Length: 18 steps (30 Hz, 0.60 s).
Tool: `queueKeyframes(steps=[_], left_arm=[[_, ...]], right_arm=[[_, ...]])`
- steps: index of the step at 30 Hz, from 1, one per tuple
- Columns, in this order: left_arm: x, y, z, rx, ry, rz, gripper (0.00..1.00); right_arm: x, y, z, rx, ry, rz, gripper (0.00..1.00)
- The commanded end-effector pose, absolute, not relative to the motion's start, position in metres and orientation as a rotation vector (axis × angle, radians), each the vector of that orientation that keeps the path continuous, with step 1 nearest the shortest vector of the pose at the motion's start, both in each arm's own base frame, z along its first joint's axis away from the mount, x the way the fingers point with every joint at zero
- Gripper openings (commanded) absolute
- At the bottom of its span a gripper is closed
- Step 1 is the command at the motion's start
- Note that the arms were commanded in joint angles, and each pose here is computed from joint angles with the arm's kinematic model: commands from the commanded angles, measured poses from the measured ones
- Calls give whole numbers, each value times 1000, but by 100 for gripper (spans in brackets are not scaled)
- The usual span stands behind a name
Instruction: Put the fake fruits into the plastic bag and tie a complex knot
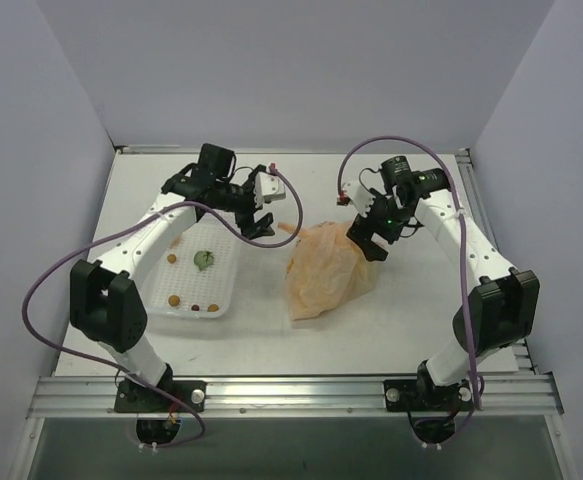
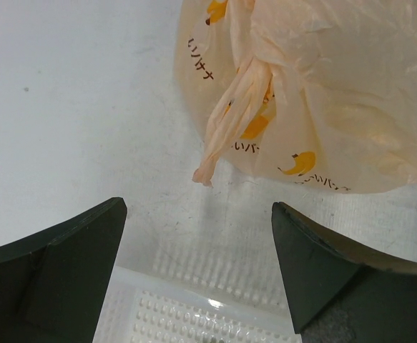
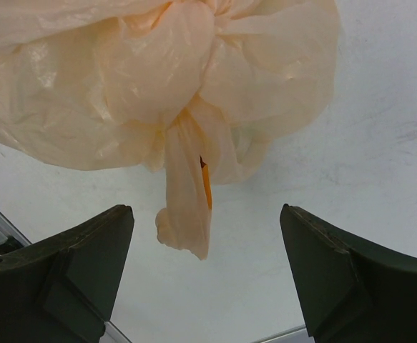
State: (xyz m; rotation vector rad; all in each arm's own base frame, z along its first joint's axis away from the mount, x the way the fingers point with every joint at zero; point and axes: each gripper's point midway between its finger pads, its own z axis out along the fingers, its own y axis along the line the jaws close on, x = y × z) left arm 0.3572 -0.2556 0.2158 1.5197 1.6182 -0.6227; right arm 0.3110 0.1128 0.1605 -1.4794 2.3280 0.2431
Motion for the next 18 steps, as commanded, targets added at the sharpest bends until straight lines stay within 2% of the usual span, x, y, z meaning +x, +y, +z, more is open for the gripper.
queueKeyframes(steps=[1,4,5,7,8,10,11,15,18], left_arm=[[364,-264,196,1597,1595,-602,94],[371,-274,188,1630,1558,-594,94],[369,-279,184,1653,1542,-588,97],[375,-282,173,1695,1507,-526,97],[373,-289,169,1724,1480,-511,97],[377,-297,161,1756,1425,-459,97],[378,-302,158,1770,1413,-425,97],[386,-322,153,1772,1348,-346,97],[390,-331,146,1775,1350,-305,90]], right_arm=[[303,113,153,-1532,2338,233,86],[305,112,145,-1518,2358,226,71],[306,113,144,-1513,2362,223,60],[308,113,142,-1511,2364,222,48],[308,113,142,-1511,2364,222,38],[309,114,140,-1510,2361,225,28],[310,115,139,-1512,2359,225,18],[310,118,140,-1508,2354,234,0],[312,121,143,-1504,2340,242,0]])
